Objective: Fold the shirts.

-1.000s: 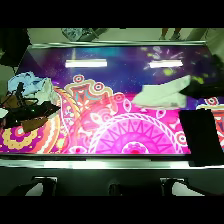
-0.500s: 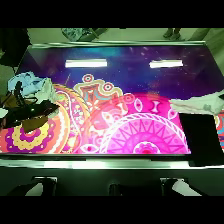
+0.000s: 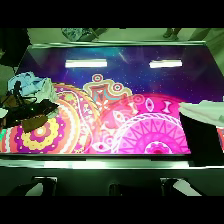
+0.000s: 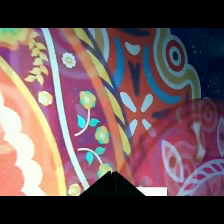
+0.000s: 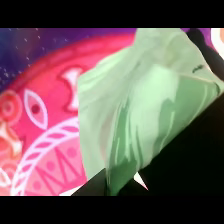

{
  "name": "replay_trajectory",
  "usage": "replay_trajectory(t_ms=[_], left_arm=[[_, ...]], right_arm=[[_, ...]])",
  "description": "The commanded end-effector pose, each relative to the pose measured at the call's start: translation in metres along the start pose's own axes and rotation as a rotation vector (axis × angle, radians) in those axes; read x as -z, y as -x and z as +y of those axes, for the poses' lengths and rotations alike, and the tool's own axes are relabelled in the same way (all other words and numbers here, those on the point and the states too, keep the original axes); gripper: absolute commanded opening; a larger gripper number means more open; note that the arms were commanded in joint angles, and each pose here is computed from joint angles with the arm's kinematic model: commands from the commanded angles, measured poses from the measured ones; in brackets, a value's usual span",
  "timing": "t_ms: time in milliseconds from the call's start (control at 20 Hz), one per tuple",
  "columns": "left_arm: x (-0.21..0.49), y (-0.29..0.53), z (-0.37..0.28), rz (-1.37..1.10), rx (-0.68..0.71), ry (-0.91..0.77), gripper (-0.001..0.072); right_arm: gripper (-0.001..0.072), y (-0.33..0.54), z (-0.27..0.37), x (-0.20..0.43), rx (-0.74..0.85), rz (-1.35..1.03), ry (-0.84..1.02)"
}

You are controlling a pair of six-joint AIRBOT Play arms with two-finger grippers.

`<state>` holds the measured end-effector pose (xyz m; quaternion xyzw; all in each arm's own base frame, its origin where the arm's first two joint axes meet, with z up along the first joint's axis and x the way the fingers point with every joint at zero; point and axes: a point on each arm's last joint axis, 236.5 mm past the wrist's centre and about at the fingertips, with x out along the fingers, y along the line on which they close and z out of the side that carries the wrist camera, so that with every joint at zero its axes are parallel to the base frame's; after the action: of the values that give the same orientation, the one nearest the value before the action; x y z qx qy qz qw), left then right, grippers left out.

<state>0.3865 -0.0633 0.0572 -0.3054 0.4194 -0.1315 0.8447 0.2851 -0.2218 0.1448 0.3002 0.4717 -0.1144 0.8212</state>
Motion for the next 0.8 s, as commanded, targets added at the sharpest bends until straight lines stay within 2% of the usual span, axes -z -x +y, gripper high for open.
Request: replay_trajectory(t_ms=[0, 200, 450, 650, 700, 750], left_arm=[[-0.001, 0.0, -0.001, -0.007, 0.004, 0.008, 0.0034], [-0.005, 0.0, -0.009, -0.019, 0.038, 0.037, 0.0034], [-0.005, 0.001, -0.01, -0.02, 0.043, 0.042, 0.0034], [-0.005, 0.001, -0.01, -0.021, 0.045, 0.043, 0.0034], [-0.005, 0.001, -0.01, -0.022, 0.045, 0.043, 0.0034], [-0.005, 0.001, -0.01, -0.022, 0.045, 0.044, 0.0034]], right_arm=[[0.0043, 0.0, -0.05, 0.063, 0.185, 0.24, -0.055], [0.0045, 0.006, -0.102, 0.122, 0.426, 0.363, -0.131], [0.0046, -0.044, -0.114, 0.172, 0.415, 0.396, -0.182], [0.0046, -0.061, -0.123, 0.174, 0.433, 0.351, -0.208], [0.0071, -0.061, -0.126, 0.172, 0.444, 0.341, -0.223], [0.026, -0.061, -0.128, 0.169, 0.455, 0.324, -0.224]])
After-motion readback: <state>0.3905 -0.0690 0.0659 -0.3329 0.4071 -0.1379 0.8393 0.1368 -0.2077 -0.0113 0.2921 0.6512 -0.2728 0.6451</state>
